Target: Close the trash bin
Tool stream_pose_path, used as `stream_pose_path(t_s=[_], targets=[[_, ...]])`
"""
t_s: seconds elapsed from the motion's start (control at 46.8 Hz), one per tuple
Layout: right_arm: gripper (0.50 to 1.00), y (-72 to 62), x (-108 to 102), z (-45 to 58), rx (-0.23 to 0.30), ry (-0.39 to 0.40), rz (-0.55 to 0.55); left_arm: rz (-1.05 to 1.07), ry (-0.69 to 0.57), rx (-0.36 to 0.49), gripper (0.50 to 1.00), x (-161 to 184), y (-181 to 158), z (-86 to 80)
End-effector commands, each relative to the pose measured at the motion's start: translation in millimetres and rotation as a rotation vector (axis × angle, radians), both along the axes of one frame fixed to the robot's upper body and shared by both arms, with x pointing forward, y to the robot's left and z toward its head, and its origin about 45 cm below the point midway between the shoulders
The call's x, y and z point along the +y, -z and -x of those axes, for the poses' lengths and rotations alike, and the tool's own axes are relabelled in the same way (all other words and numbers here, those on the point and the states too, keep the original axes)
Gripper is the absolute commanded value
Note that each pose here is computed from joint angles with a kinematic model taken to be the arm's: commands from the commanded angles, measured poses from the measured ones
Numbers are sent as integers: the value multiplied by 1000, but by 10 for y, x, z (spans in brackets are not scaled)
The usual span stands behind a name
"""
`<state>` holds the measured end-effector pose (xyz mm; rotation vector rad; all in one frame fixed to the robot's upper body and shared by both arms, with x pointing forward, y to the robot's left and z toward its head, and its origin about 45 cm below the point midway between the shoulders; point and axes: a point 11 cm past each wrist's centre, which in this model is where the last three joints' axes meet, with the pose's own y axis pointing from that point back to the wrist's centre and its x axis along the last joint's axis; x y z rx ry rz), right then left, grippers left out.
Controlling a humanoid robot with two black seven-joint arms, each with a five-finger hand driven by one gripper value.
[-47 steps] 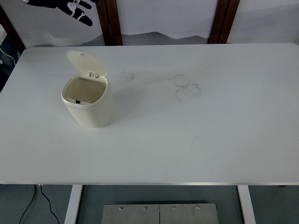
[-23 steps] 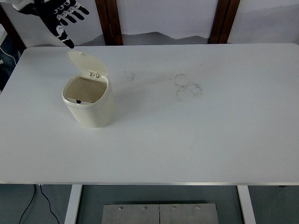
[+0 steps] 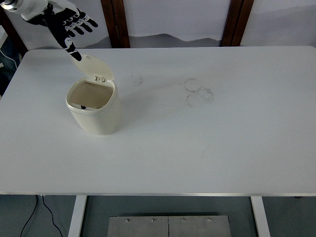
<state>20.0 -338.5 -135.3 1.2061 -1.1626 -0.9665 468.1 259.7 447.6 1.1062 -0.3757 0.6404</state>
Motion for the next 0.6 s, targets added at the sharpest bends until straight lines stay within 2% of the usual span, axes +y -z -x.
stream_pose_path(t_s=[0.0,0.299,0.577], targets=[[995,0,0,0,0,0,0,-3,18,18,1000,-45,57,39],[995,0,0,0,0,0,0,-29,57,90,1000,-91,291,191],[995,-1,1,-9,-1,0,0,-31,85,92,1000,-160,254,257]])
